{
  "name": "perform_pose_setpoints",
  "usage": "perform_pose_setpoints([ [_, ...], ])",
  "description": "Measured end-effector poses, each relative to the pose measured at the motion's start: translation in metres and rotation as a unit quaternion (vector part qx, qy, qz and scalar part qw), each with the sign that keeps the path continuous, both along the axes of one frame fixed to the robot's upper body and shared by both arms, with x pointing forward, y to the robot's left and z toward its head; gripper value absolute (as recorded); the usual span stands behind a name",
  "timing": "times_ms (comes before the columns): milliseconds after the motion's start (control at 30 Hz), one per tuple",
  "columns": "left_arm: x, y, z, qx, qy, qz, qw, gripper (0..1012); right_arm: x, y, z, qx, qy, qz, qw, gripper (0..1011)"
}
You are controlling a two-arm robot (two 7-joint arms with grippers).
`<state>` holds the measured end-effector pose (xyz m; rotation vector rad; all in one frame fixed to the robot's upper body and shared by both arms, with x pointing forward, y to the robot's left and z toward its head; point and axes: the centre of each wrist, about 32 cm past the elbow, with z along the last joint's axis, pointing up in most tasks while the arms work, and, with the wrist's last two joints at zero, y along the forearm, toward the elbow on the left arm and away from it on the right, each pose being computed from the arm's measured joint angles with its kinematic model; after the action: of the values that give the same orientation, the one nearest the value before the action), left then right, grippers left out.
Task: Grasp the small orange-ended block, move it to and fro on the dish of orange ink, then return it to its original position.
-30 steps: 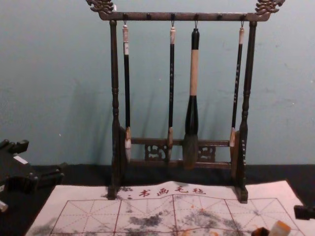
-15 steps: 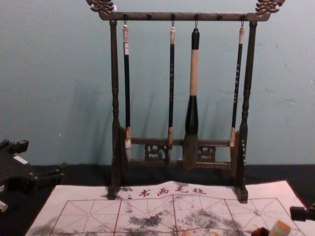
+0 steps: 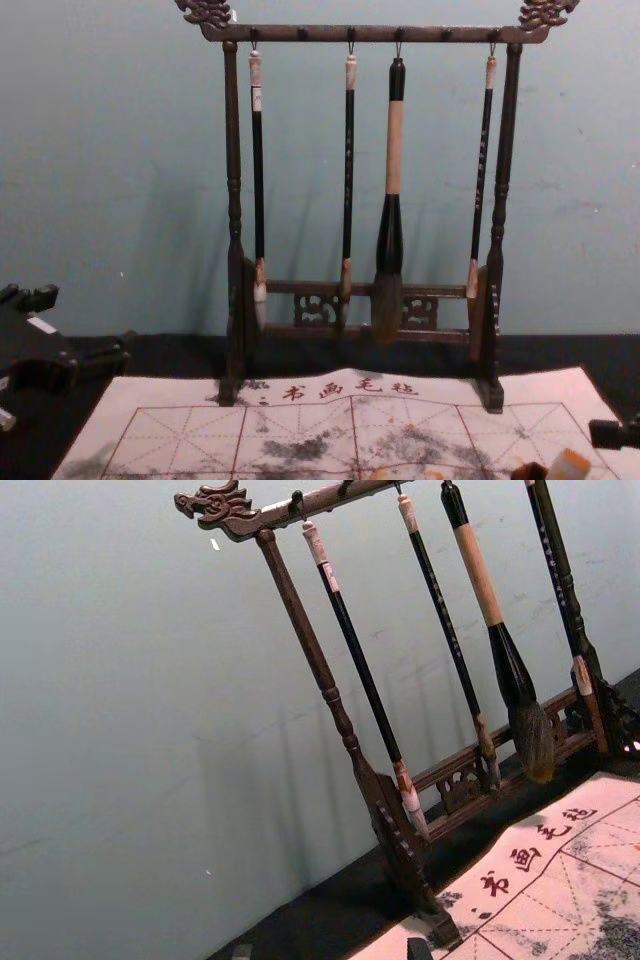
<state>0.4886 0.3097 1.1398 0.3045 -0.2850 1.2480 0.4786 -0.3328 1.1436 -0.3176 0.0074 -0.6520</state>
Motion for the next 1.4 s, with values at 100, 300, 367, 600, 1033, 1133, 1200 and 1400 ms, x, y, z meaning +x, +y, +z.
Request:
perform_pose_setpoints([
  [100,0.0,0.0,0.0,0.0,0.0,0.0,1.0,1001,0.0,0.0,0.0001,0.0,0.0,0.0,1.0,979],
  [300,0.0,0.0,0.0,0.0,0.0,0.0,1.0,1001,0.0,0.0,0.0001,0.0,0.0,0.0,1.0,838],
  [367,0.0,0.0,0.0,0.0,0.0,0.0,1.0,1001,0.0,0.0,0.0001,0.0,0.0,0.0,1.0,786],
  [600,0.0,0.0,0.0,0.0,0.0,0.0,1.0,1001,0.0,0.0,0.0001,0.0,0.0,-0.001,1.0,572],
  [1033,0.0,0.0,0.0,0.0,0.0,0.0,1.0,1001,0.0,-0.0001,0.0001,0.0,0.0,-0.001,1.0,172],
  [1133,0.0,0.0,0.0,0.0,0.0,0.0,1.0,1001,0.0,-0.0001,0.0002,0.0,0.0,-0.001,1.0,94],
  [1200,0.0,0.0,0.0,0.0,0.0,0.0,1.0,1002,0.0,-0.0001,0.0002,0.0,0.0,-0.001,1.0,84],
  [1400,0.0,0.0,0.0,0.0,0.0,0.0,1.0,1001,0.0,-0.0001,0.0002,0.0,0.0,-0.001,1.0,84],
])
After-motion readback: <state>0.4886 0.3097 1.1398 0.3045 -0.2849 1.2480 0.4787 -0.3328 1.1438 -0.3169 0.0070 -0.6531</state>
